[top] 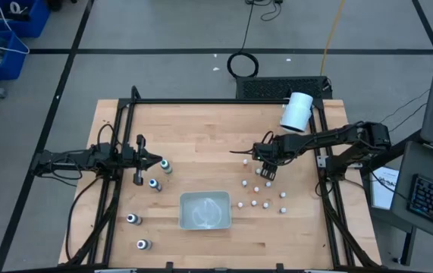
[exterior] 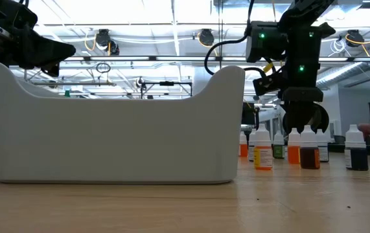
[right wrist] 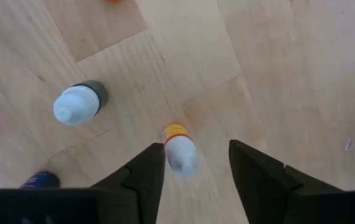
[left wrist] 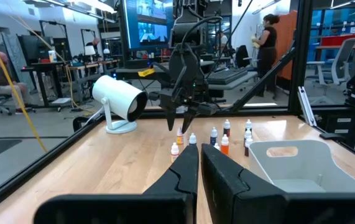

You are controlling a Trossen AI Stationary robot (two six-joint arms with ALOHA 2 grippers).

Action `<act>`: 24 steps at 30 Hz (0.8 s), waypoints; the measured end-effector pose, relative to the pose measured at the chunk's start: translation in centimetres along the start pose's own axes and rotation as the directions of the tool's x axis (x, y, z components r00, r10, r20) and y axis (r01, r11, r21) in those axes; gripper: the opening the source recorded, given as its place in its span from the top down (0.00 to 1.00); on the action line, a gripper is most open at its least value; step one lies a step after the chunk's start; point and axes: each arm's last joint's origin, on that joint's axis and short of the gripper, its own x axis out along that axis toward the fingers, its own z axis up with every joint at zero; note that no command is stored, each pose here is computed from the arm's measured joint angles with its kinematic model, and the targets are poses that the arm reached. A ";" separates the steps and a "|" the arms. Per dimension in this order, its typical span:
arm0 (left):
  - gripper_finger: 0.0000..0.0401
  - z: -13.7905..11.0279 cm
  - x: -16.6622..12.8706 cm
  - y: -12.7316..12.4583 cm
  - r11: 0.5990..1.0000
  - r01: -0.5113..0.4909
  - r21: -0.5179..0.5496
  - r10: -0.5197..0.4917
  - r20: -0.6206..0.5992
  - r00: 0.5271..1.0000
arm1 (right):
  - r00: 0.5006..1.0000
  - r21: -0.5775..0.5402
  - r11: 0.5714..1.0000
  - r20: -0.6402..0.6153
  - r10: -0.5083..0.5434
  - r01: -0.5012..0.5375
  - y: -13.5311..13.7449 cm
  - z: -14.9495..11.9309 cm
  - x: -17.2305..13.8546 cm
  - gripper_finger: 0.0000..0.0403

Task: Pick & Place food coloring
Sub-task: Put the small orange food coloring bottle in the gray bin

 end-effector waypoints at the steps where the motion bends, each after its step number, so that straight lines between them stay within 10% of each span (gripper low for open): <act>1: 0.94 0.0 0.0 0.0 1.000 0.000 0.000 0.000 0.000 1.000 | 1.000 0.000 1.000 0.000 0.000 0.000 0.0 0.0 0.0 0.59; 24: 0.94 0.0 0.0 0.0 1.000 0.000 -0.001 0.000 0.000 1.000 | 1.000 0.003 1.000 -0.020 -0.006 0.006 -0.1 -0.7 0.9 0.69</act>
